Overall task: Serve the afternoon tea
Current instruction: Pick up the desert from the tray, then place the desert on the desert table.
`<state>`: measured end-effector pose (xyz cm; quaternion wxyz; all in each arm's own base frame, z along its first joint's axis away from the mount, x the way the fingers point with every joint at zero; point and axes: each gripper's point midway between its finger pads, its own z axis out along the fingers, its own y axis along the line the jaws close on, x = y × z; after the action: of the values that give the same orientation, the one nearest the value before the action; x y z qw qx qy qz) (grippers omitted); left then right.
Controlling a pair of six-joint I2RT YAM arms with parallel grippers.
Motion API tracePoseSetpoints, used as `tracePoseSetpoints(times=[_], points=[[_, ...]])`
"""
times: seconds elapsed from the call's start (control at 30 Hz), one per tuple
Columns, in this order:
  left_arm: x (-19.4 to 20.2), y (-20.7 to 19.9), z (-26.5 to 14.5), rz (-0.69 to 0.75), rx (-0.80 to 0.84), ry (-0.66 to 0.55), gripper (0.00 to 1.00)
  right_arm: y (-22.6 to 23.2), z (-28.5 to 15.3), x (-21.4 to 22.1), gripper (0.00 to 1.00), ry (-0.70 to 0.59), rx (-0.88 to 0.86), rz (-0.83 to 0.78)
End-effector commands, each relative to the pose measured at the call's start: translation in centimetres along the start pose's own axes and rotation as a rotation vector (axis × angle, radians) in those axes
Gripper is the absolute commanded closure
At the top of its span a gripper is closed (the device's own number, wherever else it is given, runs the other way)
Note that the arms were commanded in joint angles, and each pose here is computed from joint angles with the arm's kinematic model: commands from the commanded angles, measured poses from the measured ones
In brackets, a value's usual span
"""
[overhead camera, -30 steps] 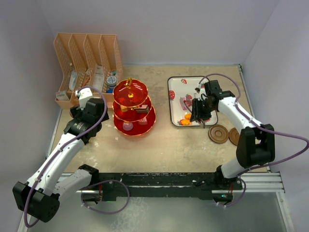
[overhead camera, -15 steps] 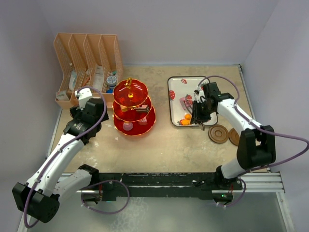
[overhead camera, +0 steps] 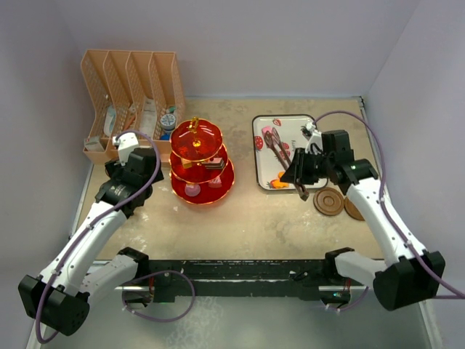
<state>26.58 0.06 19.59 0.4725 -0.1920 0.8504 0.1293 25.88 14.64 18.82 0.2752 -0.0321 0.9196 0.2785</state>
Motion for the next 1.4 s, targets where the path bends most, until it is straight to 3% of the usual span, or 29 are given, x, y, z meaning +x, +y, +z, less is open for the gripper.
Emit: tracePoseSetpoints(times=[0.0, 0.7, 1.07, 1.37], points=[[-0.9, 0.0, -0.3, -0.01, 0.01, -0.037, 0.14, 4.7, -1.3, 1.6, 0.78, 0.018, -0.197, 0.039], [-1.3, 0.2, -0.6, -0.027, 0.013, -0.053, 0.14, 11.2, -2.7, 8.6, 0.79, 0.188, -0.309, -0.029], [-1.5, 0.7, -0.8, -0.04, -0.003, -0.063, 0.14, 11.4, -4.1, 12.4, 0.79, 0.291, -0.294, -0.07], [-1.4, 0.5, -0.8, -0.036, 0.001, -0.059, 0.14, 16.4, -4.8, 12.5, 0.79, 0.286, -0.466, -0.1]])
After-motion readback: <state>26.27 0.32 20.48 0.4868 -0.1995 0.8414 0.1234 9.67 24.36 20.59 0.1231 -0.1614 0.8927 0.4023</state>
